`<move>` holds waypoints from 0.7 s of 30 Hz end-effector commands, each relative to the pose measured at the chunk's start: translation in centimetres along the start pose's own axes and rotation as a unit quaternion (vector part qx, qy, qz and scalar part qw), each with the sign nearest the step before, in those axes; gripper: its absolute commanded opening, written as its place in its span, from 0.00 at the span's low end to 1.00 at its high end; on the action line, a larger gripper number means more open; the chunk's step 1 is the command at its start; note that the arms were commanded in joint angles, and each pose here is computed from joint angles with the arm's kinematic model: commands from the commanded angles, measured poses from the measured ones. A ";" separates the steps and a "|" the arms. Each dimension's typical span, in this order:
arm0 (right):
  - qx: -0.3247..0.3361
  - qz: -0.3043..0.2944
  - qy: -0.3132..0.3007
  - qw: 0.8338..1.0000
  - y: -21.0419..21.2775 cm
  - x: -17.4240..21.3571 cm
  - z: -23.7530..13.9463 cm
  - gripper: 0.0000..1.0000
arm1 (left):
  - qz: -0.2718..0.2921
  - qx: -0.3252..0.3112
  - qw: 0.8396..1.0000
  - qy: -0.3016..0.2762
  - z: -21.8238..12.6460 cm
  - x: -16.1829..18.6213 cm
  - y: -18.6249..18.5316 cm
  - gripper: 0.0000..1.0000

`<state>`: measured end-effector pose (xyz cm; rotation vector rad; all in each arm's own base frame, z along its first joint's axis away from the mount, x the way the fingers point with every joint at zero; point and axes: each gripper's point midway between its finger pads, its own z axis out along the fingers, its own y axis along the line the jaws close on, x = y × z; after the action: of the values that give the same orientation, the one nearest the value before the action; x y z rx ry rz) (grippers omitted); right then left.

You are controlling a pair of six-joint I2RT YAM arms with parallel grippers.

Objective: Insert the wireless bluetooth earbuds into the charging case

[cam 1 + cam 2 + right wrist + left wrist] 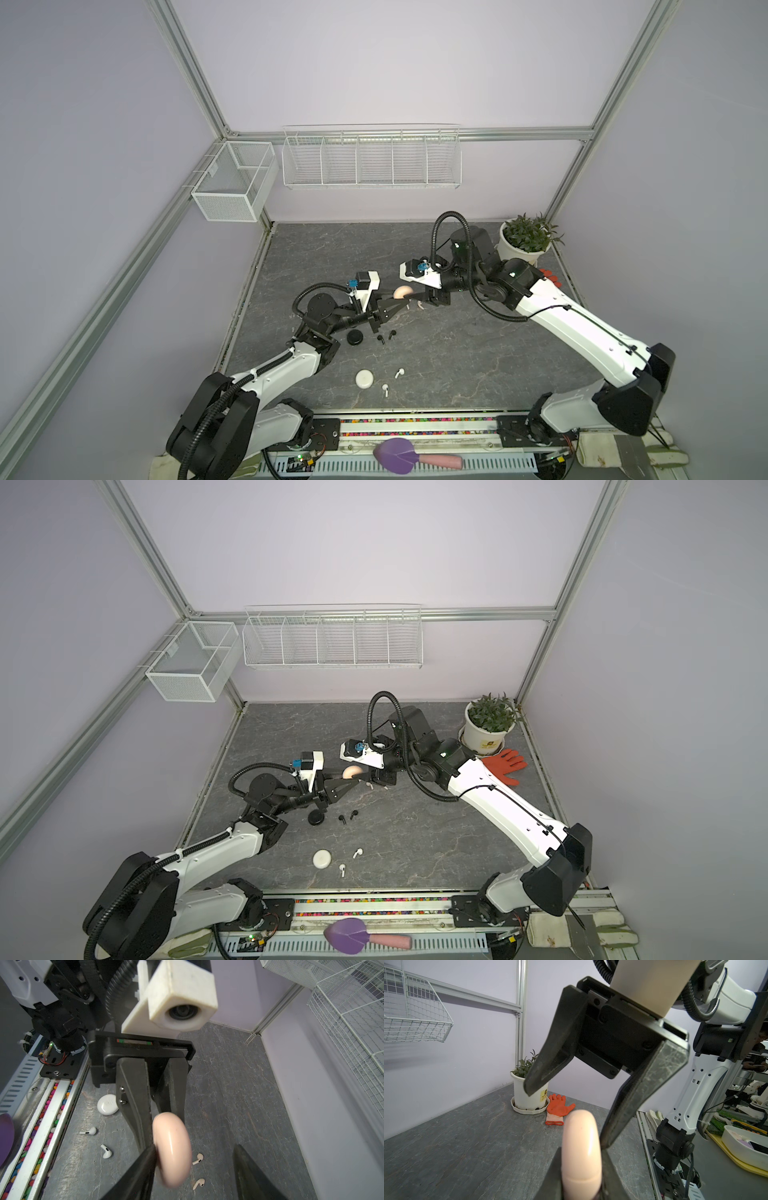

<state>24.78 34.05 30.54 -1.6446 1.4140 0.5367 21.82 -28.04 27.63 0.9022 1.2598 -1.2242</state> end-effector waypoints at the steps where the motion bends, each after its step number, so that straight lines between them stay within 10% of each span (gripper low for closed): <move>1: 0.030 -0.016 -0.009 0.999 -1.2 -1.2 -0.7 0.61 | 0.020 0.017 1.000 -0.006 -0.2 -0.3 -0.9 0.00; 21: 0.059 -0.012 -0.031 0.998 -1.9 -2.6 -2.0 0.61 | 0.015 0.015 1.000 -0.007 -0.1 -0.1 -0.6 0.00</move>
<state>24.97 33.89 31.32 -1.6047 1.4263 0.5188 21.92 -27.97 27.92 0.8941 1.2464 -1.2155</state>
